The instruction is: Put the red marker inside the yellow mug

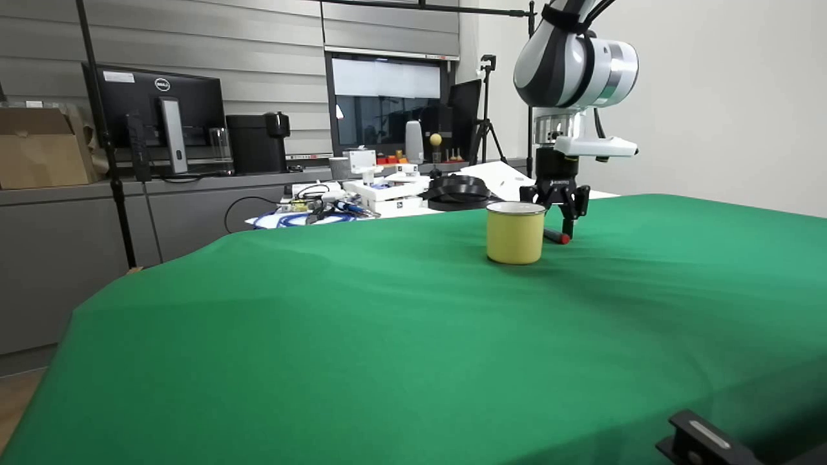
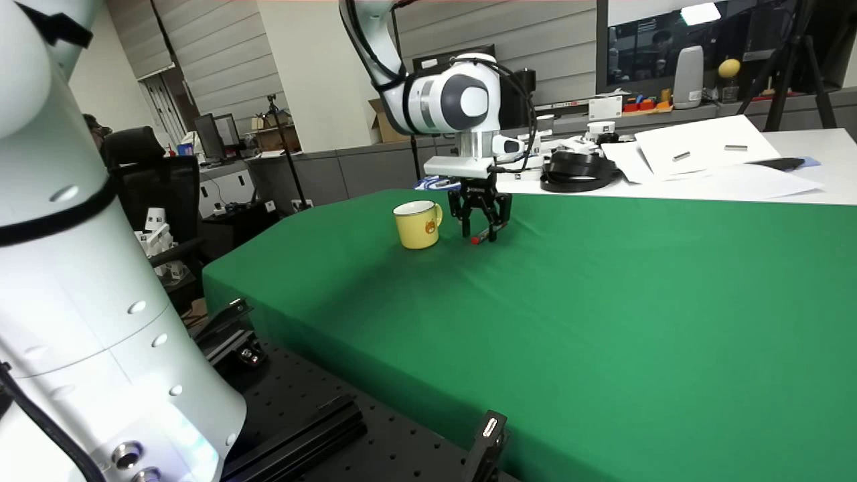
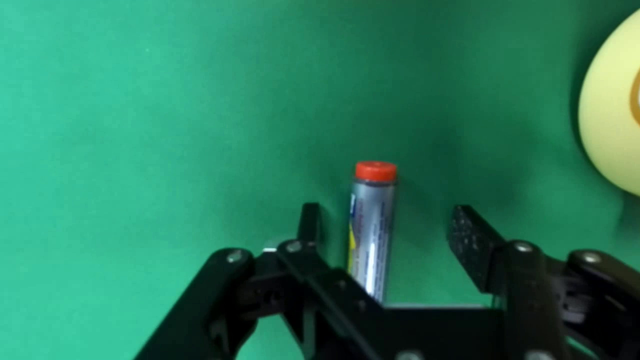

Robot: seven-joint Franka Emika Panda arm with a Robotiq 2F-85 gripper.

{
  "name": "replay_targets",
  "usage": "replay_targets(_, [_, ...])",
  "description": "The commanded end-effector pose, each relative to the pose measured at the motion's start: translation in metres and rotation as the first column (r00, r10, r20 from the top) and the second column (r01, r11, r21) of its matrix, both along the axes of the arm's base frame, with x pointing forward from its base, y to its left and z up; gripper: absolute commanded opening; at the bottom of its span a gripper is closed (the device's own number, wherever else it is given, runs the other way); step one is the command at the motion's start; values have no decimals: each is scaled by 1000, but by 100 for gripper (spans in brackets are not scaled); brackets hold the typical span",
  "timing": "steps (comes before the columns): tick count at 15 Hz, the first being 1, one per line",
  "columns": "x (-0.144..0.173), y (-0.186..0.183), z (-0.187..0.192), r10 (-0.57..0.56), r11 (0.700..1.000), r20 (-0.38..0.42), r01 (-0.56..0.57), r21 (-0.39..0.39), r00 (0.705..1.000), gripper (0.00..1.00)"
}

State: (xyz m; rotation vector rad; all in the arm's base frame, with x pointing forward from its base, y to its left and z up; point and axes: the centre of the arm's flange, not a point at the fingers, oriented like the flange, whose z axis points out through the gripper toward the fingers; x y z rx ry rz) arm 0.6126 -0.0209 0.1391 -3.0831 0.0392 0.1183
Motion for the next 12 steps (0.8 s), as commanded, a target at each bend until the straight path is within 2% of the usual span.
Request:
replay_targets(1, [20, -4, 11, 25, 999, 4, -25, -21, 1000, 37])
replay_targets(2, [23, -4, 15, 31, 999, 13, -31, -29, 999, 31])
replay_targets(3, [25, -4, 20, 40, 998, 15, -40, -44, 999, 75])
replay_targets(4, [29, -4, 24, 50, 998, 17, -50, -46, 999, 71])
replay_targets(5, [32, -4, 27, 49, 997, 29, -48, -57, 998, 21])
replay_targets(7, [39, -7, 36, 52, 996, 34, -49, -69, 998, 23])
replay_targets(10, [43, -11, 44, 45, 998, 15, -44, -53, 999, 2])
replay_targets(11, [43, -10, 44, 34, 998, 9, -33, -61, 999, 45])
replay_targets(12, [42, -9, 44, 40, 998, -5, -40, -56, 999, 39])
